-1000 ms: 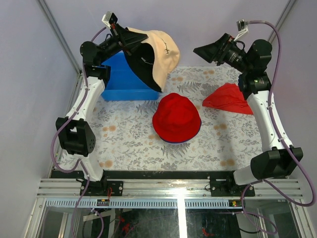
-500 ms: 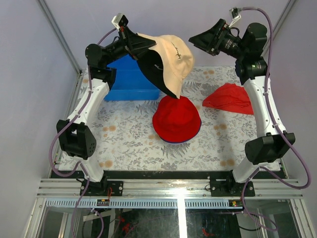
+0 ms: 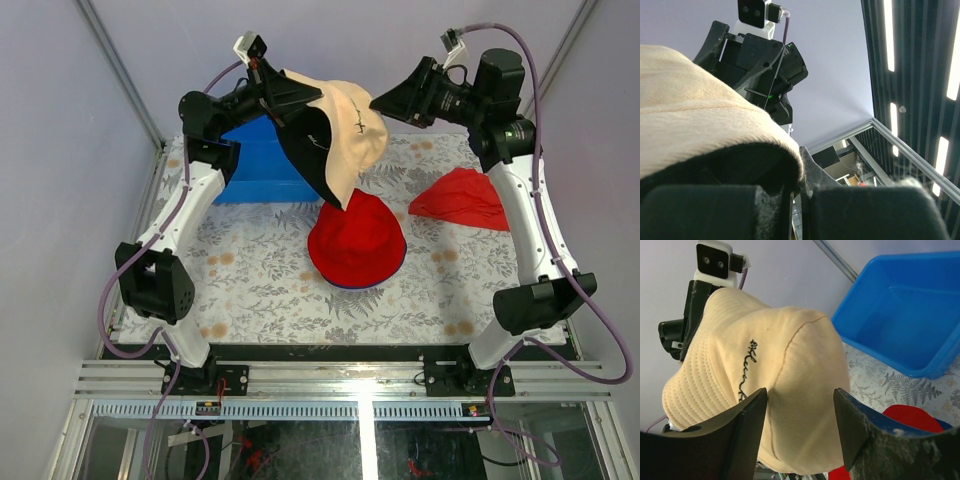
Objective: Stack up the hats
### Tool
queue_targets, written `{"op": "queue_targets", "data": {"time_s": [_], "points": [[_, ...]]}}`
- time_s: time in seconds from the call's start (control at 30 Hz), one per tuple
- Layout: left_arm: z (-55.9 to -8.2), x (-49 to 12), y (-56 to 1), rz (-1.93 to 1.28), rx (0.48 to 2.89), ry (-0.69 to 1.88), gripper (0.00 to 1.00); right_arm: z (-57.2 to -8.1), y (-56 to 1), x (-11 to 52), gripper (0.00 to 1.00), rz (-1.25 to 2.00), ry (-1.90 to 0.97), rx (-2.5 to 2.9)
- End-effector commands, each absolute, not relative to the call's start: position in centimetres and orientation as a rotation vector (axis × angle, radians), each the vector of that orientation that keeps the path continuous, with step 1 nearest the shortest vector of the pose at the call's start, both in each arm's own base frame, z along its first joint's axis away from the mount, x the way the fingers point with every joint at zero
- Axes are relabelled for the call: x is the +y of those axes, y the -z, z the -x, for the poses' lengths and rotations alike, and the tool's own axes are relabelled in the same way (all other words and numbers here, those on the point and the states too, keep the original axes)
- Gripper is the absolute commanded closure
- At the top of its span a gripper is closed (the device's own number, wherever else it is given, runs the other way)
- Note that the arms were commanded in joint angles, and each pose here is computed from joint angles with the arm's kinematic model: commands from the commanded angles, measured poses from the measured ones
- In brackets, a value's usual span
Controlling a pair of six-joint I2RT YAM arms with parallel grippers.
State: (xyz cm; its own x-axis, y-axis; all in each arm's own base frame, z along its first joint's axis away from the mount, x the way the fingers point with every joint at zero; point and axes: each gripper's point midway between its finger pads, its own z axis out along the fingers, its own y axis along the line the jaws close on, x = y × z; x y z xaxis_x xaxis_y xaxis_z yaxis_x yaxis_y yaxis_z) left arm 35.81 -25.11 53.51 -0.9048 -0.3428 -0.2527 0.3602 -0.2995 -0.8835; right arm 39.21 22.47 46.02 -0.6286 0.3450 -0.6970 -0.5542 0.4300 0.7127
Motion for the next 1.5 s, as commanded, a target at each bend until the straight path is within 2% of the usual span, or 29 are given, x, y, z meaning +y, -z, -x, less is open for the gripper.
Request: {"op": "queue_targets", "data": {"time_s": [0.0,0.2,0.33,0.43,0.77,1.07,1.47], "points": [[-35.1,-25.6,-53.8,-0.064,1.495,2.221,1.00,-37.1,-48.7,23.2,0.39,0.256,-1.301,1.771],[-35.4,-25.9,-52.9,-0.046,1.512,2.221,1.00,-36.9,-48.6,23.6,0.51,0.265,-1.297,1.784],[-35.5,-26.3,-52.6,-0.045,1.513,2.231,1.00,-37.0,-47.8,24.1,0.76,0.268,-1.287,1.811],[-35.6,-26.7,-52.6,-0.053,1.509,2.237,1.00,-37.2,-47.7,24.0,0.99,0.263,-1.257,1.811],[-36.4,-30.0,-51.7,-0.083,1.498,2.340,1.00,-38.6,-49.6,19.4,1.00,0.187,-0.940,1.764],[-35.4,-32.7,-50.5,-0.152,1.519,2.415,1.00,-37.9,-50.8,15.1,1.00,0.172,-0.672,1.741],[-30.5,-31.0,-40.7,-0.060,1.672,2.402,1.00,-34.8,-45.5,14.4,1.00,0.186,-0.645,1.839]]}}
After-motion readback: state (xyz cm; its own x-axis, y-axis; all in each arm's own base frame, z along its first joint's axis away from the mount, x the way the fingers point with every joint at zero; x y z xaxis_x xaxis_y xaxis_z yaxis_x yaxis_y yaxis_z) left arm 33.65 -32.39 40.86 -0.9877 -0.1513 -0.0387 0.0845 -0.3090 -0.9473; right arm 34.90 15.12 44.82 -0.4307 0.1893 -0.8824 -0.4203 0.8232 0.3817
